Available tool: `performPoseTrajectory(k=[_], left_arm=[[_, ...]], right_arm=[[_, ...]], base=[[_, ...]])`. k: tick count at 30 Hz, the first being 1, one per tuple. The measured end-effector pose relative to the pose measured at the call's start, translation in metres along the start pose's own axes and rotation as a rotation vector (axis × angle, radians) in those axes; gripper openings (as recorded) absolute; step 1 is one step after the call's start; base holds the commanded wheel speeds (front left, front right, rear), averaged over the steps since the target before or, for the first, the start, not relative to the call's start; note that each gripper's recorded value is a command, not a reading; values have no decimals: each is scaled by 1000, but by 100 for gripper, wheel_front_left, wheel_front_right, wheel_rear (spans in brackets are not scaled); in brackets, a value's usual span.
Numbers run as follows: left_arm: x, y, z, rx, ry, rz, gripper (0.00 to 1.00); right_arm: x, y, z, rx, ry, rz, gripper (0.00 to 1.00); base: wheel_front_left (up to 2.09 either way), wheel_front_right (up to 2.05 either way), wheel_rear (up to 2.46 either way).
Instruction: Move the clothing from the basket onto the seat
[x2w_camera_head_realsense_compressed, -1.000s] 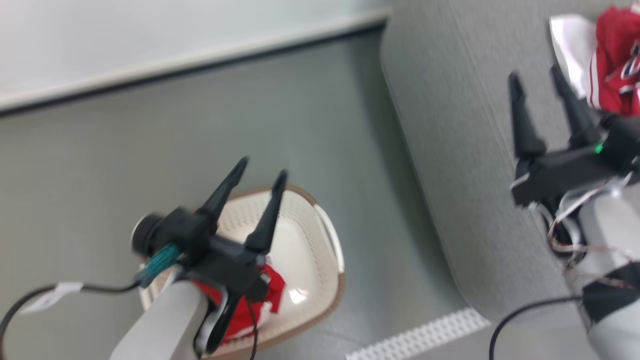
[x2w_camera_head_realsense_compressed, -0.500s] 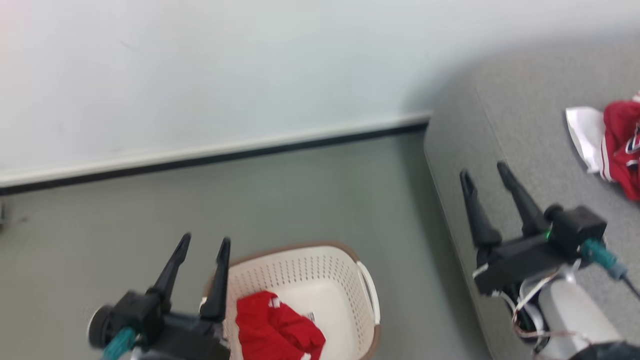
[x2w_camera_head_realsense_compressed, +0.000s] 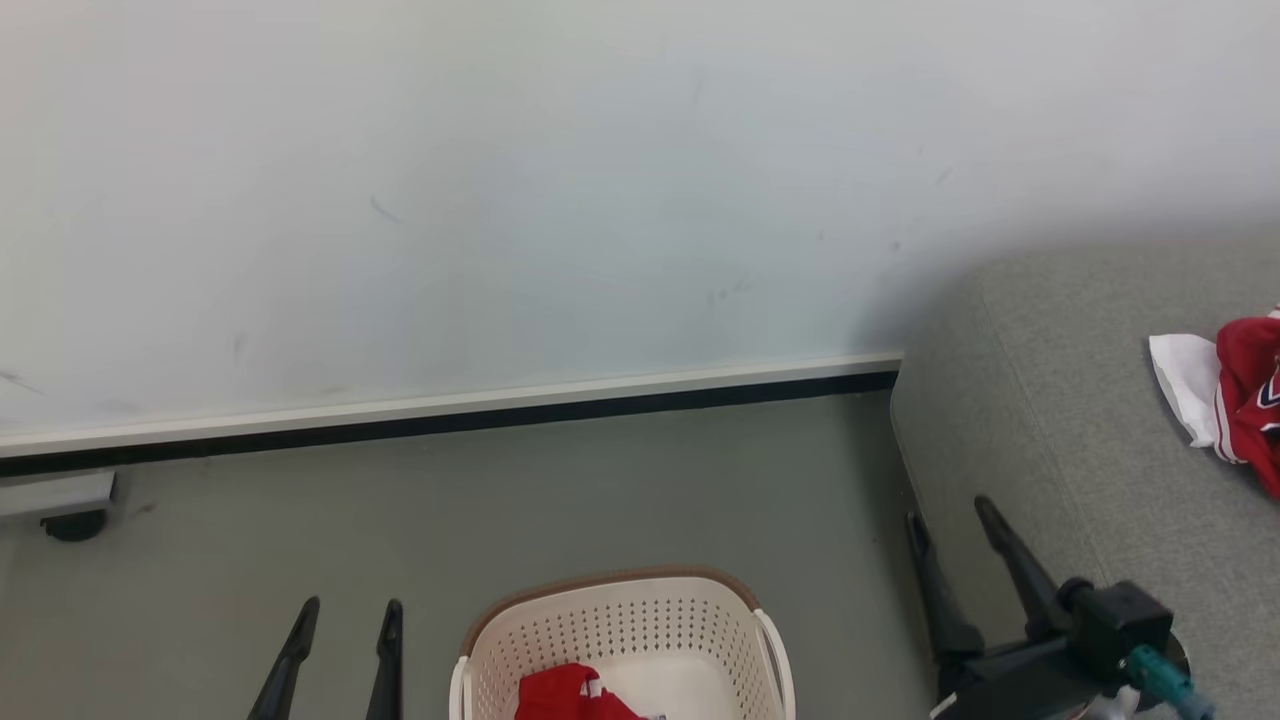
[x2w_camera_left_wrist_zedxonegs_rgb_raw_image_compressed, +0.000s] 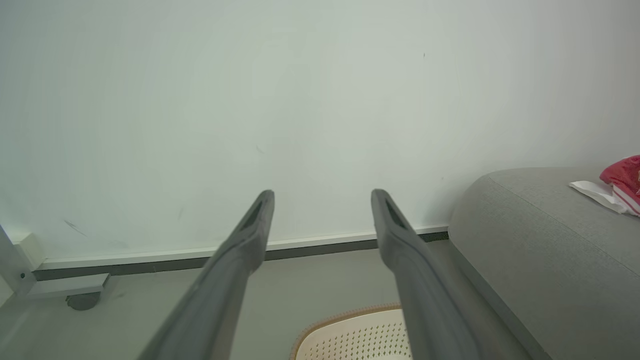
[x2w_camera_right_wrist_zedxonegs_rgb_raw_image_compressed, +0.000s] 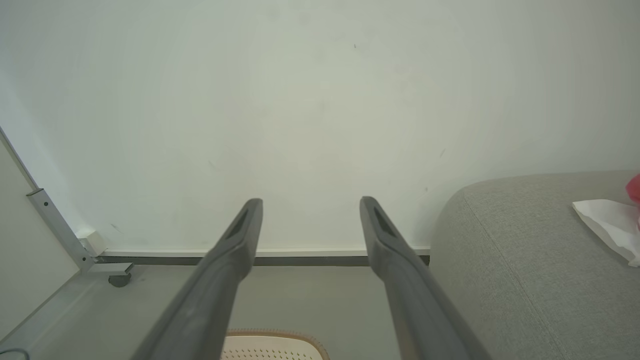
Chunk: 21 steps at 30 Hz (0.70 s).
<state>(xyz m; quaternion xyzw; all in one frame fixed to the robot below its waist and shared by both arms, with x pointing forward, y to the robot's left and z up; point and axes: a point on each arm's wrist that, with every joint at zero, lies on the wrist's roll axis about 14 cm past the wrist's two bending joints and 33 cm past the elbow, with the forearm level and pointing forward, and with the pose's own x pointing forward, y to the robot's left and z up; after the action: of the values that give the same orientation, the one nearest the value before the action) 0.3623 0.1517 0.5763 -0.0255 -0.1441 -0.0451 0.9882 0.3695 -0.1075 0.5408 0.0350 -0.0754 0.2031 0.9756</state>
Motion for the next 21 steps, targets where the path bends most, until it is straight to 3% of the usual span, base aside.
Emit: performPoseTrajectory(k=[21], left_arm=[[-20,2,-10,38,37,-13,100]], right_arm=[[-28,23,-11,8,26,7,100]], base=[[0,0,0]])
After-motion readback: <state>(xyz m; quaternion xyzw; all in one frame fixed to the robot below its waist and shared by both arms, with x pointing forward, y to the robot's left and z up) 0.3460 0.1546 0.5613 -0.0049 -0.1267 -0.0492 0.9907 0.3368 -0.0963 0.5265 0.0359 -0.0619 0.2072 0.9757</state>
